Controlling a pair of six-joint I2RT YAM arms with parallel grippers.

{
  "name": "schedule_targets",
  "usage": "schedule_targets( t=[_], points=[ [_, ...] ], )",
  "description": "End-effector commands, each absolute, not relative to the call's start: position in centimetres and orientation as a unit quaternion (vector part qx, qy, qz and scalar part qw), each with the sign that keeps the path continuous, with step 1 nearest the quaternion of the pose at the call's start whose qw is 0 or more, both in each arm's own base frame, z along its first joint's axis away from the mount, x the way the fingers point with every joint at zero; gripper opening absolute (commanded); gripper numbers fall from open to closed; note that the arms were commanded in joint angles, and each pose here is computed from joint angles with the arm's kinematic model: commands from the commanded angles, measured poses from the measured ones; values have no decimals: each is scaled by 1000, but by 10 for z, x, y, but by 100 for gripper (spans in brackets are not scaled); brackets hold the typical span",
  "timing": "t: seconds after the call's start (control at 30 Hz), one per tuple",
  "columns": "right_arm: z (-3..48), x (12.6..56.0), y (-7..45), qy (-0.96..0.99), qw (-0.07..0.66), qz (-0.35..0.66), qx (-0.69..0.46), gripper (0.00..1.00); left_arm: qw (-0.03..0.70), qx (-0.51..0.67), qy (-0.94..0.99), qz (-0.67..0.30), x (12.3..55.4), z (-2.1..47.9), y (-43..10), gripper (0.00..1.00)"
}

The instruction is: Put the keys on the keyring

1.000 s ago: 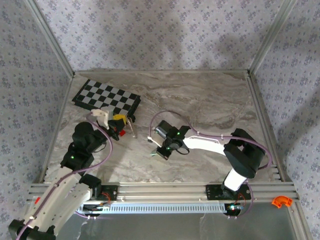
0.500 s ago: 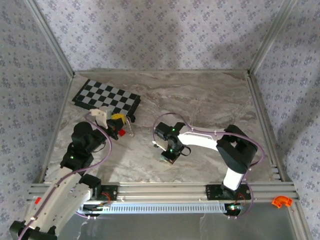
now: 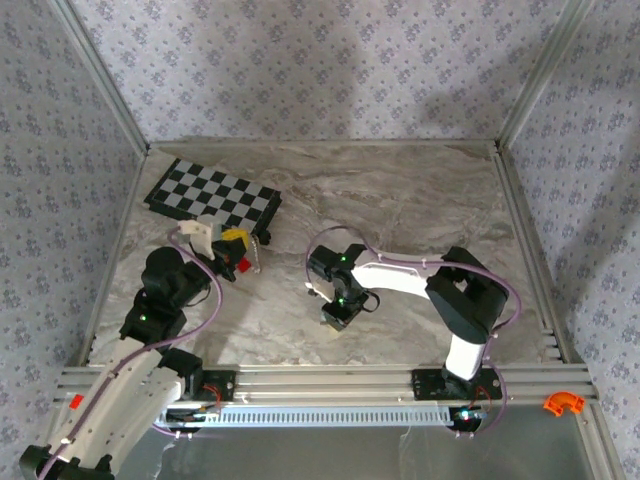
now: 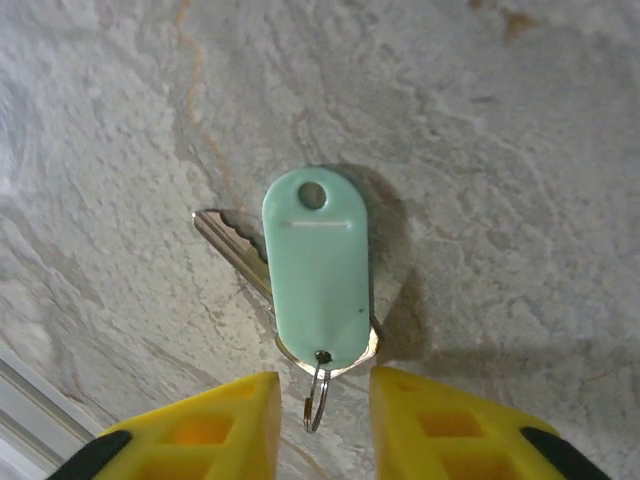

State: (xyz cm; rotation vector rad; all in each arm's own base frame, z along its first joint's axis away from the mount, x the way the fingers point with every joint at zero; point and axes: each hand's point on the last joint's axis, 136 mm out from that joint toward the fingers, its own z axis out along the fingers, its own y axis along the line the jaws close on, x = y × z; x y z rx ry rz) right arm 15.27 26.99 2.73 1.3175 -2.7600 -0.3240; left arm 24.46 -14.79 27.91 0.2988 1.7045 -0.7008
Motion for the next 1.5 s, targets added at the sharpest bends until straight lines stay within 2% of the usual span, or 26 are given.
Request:
schedule_targets(
  t=[0.0, 0.13, 0.3, 0.53, 0.93, 1.47],
  points=[
    [44, 156, 273, -908, 2, -135, 397, 40, 621, 126, 709, -311, 243, 298, -146, 0],
    [57, 161, 273, -917, -42, -191, 348, 48, 620, 126, 709, -313, 243, 297, -147, 0],
    [77, 173, 277, -907, -151, -272, 284, 53, 618, 127, 708, -317, 243, 297, -148, 0],
    [75, 153, 274, -860, -263, -303, 316, 56, 618, 130, 703, -326, 242, 298, -151, 0],
    [49, 152, 260, -865, -271, -280, 316, 57, 620, 131, 699, -331, 241, 300, -152, 0],
    [34, 137, 262, -867, -223, -262, 360, 41, 622, 130, 696, -334, 241, 302, -152, 0]
  ],
)
